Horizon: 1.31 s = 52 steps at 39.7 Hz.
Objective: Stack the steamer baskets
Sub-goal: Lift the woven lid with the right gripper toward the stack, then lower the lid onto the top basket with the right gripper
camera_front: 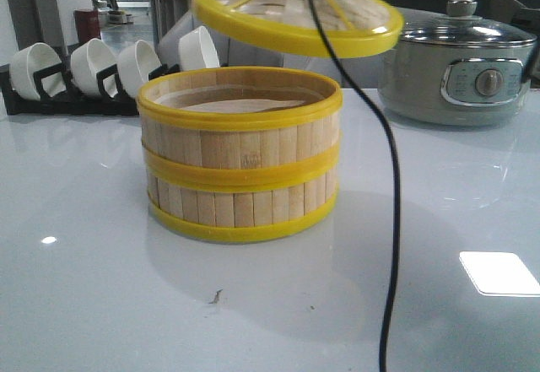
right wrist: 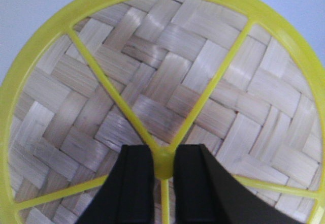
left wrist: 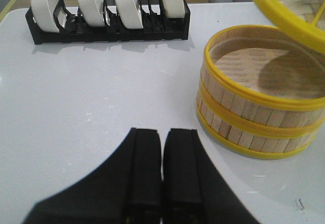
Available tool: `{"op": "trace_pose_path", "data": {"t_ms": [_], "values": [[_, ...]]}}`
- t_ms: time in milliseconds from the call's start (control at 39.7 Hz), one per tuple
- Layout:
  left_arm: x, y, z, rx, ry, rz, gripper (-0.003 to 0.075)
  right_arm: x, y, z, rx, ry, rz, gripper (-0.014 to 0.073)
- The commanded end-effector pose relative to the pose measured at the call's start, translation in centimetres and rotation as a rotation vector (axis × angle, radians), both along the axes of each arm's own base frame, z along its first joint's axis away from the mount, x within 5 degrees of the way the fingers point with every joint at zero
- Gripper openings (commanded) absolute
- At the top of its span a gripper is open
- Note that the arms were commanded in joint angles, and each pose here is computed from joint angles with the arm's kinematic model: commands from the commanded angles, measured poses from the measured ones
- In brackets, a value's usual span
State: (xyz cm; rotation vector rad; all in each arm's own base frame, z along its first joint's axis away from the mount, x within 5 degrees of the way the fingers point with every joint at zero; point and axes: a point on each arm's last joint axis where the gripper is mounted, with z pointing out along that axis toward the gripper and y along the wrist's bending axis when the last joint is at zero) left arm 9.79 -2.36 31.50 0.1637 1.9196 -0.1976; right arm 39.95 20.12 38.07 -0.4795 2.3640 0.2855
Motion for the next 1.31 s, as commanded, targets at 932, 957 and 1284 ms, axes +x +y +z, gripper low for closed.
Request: {"op": "trace_pose_path", "data": {"t_ms": [932, 957, 1284], "values": [[0.1, -0.2, 1.8, -0.042, -0.114, -0.009, 0.0090, -0.1, 4.6, -0.4, -0.011, -0.016, 0.097, 0.0056], [0.1, -0.2, 1.8, -0.042, -0.114, -0.009, 0.0090, -0.1, 4.5, -0.2, -0.009, -0.019, 0.097, 0.0056], [0.1, -0.2, 1.8, -0.042, -0.114, -0.009, 0.0090, -1.0, 4.0, 1.4, 0.002, -0.040, 0.096, 0.0056]]}}
